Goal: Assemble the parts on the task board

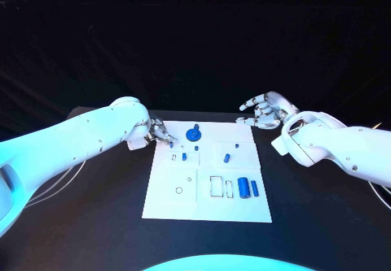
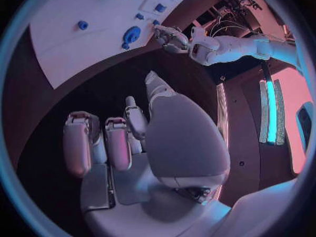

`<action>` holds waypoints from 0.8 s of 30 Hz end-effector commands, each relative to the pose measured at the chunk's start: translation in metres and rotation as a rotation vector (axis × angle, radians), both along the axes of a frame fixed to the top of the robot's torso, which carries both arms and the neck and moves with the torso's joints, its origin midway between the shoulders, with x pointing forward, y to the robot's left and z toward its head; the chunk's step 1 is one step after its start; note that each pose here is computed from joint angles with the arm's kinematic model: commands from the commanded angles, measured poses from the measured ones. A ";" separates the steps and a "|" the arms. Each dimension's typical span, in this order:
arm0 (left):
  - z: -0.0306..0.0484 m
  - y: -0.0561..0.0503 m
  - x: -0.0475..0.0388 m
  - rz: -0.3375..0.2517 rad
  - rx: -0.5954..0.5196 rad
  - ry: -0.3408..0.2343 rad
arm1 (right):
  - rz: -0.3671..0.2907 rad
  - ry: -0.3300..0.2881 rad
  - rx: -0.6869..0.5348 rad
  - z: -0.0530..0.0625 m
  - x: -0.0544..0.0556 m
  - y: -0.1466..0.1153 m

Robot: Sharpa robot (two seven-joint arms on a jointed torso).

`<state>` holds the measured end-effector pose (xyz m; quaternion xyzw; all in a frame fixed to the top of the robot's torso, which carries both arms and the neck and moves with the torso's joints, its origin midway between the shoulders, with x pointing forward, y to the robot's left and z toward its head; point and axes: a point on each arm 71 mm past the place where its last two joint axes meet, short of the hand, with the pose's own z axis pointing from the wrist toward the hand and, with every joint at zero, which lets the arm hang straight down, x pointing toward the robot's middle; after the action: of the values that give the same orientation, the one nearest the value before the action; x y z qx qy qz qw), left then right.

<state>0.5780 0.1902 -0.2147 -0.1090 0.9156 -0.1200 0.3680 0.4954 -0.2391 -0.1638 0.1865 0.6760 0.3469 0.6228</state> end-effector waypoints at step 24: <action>-0.0014 -0.002 -0.0015 0.006 -0.044 0.023 | 0.006 0.002 -0.002 0.000 0.000 0.001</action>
<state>0.5773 0.1900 -0.2151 -0.1201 0.9159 -0.1342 0.3586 0.4959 -0.2385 -0.1641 0.1859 0.6771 0.3469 0.6218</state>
